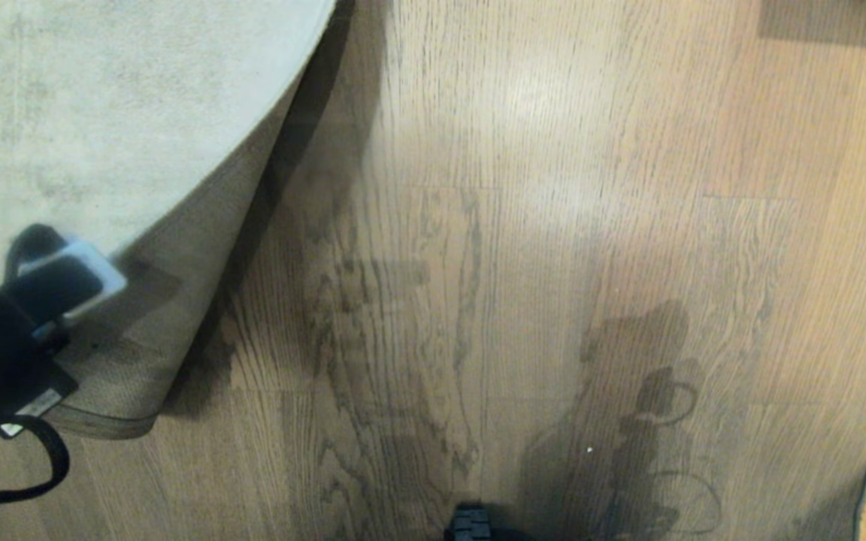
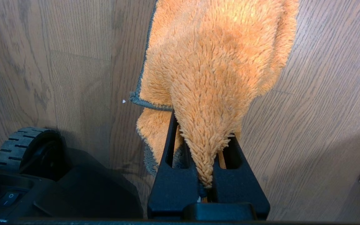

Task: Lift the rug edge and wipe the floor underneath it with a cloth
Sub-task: Lift up the carpet, then wipe the floor under the carpet with a rag

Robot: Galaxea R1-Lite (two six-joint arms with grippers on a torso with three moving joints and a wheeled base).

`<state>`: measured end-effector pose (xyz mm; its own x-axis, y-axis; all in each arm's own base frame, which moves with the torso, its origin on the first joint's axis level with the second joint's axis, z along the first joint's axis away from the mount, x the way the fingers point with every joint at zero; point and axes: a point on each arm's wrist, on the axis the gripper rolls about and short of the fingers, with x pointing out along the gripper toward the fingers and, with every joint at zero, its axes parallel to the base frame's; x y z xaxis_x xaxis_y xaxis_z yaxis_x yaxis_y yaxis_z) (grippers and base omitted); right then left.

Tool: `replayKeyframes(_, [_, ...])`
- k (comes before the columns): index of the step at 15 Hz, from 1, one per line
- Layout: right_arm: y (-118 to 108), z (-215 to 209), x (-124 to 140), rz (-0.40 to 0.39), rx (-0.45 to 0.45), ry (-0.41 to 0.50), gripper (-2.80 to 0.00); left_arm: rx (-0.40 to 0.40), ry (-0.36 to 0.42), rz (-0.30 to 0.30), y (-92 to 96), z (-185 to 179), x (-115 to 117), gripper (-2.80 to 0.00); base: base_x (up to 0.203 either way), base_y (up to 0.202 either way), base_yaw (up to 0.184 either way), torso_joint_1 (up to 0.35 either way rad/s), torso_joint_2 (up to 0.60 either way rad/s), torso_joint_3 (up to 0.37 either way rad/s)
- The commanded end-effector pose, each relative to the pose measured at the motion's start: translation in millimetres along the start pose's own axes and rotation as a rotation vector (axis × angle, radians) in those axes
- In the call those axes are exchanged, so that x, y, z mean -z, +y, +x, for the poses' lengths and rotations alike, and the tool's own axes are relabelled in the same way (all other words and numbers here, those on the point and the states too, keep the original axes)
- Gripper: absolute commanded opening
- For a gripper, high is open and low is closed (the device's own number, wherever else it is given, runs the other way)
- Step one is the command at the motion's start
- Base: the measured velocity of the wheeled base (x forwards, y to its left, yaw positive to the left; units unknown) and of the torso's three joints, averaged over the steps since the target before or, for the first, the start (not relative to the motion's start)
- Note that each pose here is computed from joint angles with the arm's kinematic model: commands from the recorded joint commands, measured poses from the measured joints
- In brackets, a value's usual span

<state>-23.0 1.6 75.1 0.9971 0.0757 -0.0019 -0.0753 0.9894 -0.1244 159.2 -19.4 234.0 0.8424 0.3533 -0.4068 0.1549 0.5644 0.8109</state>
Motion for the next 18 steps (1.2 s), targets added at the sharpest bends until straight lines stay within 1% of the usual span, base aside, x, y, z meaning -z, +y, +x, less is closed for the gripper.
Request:
replayKeyframes(1, [0.0,0.1,0.0,-0.001,-0.001,0.001,-2.8,-0.035,-0.023,-0.004,1.2,18.1,-6.4,-2.8,0.0,0.0,0.0,0.0,0.0,0.0])
replayKeyframes(5, [0.0,0.1,0.0,-0.001,-0.001,0.001,-2.8,-0.128,-0.1,-0.005,10.4,30.7,-22.9,-2.8,0.0,0.0,0.0,0.0,0.0,0.0])
replayKeyframes(7, [0.0,0.1,0.0,-0.001,-0.001,0.002,-2.8,-0.158,-0.13,-0.002,13.9,33.8,-28.1,-2.8,0.0,0.0,0.0,0.0,0.0,0.0])
replayKeyframes(10, [0.0,0.1,0.0,-0.001,-0.001,0.001,-2.8,-0.2,-0.141,0.036,23.8,33.7,-32.7,-2.8,0.0,0.0,0.0,0.0,0.0,0.0])
replayKeyframes(12, [0.0,0.1,0.1,-0.001,-0.001,0.002,-2.8,-0.218,-0.159,0.027,32.2,32.5,-35.6,-2.8,0.0,0.0,0.0,0.0,0.0,0.0])
replayKeyframes(16, [0.0,0.1,0.0,-0.001,-0.001,0.001,-2.8,-0.233,-0.205,-0.003,41.4,31.7,-37.2,-2.8,0.0,0.0,0.0,0.0,0.0,0.0])
replayKeyframes(18, [0.0,0.1,0.0,-0.001,-0.001,0.001,-2.8,-0.245,-0.207,-0.013,44.7,31.6,-36.4,-2.8,0.0,0.0,0.0,0.0,0.0,0.0])
